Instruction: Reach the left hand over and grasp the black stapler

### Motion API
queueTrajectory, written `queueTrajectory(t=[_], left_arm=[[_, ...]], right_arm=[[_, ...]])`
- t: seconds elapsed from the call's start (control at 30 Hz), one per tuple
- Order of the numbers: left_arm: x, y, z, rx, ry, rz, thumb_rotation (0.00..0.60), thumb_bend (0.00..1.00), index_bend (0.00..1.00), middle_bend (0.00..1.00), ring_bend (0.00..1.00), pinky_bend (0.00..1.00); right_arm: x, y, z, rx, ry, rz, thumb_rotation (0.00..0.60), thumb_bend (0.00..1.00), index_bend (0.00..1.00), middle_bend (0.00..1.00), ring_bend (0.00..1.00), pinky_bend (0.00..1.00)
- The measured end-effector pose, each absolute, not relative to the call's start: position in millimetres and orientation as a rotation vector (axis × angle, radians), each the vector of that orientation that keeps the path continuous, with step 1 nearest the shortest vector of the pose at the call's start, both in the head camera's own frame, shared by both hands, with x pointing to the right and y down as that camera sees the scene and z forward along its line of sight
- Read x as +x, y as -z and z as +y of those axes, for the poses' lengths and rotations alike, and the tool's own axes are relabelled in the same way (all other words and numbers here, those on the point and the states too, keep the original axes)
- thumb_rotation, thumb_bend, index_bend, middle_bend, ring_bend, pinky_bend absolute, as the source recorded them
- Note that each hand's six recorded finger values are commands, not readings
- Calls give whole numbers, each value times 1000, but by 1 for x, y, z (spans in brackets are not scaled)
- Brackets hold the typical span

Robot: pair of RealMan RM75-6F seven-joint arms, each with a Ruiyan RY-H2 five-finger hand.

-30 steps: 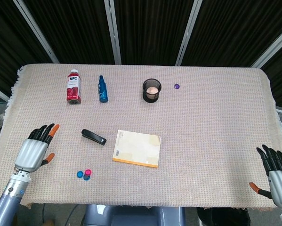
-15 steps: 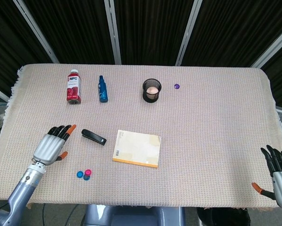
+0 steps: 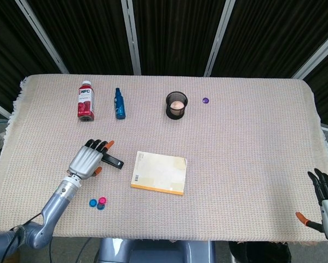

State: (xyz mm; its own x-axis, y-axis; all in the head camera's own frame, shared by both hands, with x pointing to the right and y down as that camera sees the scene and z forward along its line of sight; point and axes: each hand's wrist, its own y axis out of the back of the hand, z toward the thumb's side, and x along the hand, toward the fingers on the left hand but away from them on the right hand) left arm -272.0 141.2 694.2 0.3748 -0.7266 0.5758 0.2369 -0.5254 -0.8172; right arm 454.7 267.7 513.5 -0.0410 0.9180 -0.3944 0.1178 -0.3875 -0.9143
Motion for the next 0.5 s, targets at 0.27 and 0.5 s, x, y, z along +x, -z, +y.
queueTrajectory(t=[0.27,0.5], left_arm=[[-262,-710,141,-1714,1340,391,600,283,203,243,244,203],[-266,-720,137,-1692,1380,385,600,312,355,368,359,261]], right_arm=[[457,-512,267,-1554,-1500,-1132,600,60,0,0,0,0],[457,-512,267,-1552,-1500,-1131,600,60,0,0,0,0]])
